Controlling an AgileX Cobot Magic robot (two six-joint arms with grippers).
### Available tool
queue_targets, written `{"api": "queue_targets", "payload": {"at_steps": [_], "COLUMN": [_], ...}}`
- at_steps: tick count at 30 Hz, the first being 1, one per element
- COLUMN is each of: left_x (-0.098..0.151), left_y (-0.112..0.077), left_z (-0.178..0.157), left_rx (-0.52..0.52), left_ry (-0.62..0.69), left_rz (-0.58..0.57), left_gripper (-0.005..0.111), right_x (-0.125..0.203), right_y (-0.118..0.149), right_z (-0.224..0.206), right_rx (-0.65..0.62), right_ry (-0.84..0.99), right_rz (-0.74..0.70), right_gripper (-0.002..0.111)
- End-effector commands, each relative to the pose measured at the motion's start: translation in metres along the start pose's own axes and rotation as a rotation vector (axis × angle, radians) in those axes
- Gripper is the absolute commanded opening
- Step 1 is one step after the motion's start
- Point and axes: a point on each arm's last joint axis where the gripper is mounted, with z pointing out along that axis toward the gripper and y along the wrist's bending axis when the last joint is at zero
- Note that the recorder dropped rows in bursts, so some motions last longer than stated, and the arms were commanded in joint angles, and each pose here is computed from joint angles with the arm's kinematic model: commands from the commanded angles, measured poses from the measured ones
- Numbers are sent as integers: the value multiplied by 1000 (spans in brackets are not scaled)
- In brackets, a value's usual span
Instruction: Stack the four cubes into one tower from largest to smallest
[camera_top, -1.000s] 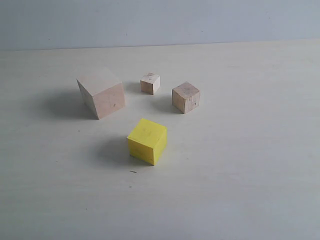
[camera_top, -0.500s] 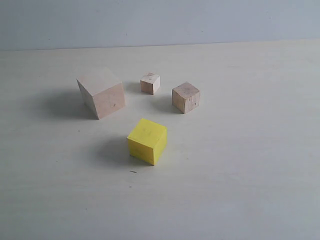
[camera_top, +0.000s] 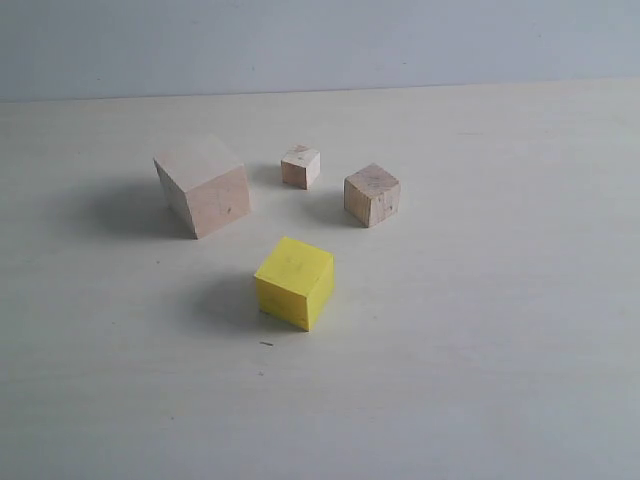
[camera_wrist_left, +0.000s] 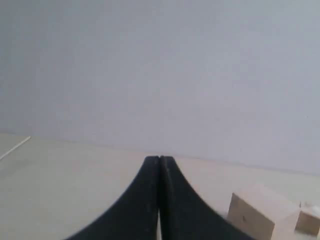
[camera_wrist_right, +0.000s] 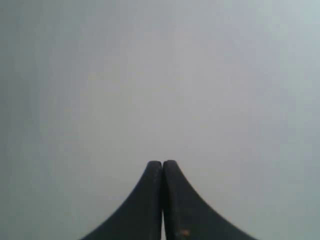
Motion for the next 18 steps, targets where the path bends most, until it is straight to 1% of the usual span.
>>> {"api": "queue_targets", "payload": {"at_steps": [1,3,5,8,9,10,12,13,14,15,16,17,18], "left_x": [-28,-42,-54,-69,-80,-84,-100,-103,-106,-107,-106,-106,-99], "left_y": [-3,-5,-6,-8,-10,-12,-21,-25,-33,-39,-51,-57,-69], "left_z": [-3,-4,0,9,17,22,42,47,57,63,74,78,88], "left_rx": [19,24,23,21,31,40,110,138,194,226,292,325,381], "left_ry": [-154,-173,-154,-83,-64,-45,16,39,89,125,214,253,367], "left_rz": [-17,-50,-69,-70,-71,-73,-66,-63,-54,-29,35,61,114], "left_gripper": [0,0,0,0,0,0,0,0,0,0,0,0,0], "right_x": [-21,-27,-34,-39,-38,-35,-24,-20,-12,-6,5,10,23], "right_y": [2,2,3,7,11,13,26,30,36,41,48,50,55], "right_z": [12,22,32,48,60,65,84,88,94,97,102,103,105], "right_rx": [11,22,16,-29,-73,-95,-182,-202,-238,-256,-287,-297,-309], "right_ry": [46,95,124,168,224,264,418,461,530,572,646,684,761], "right_rz": [-28,-10,17,37,34,36,48,49,49,47,40,34,23], "right_gripper": [0,0,0,0,0,0,0,0,0,0,0,0,0]}}
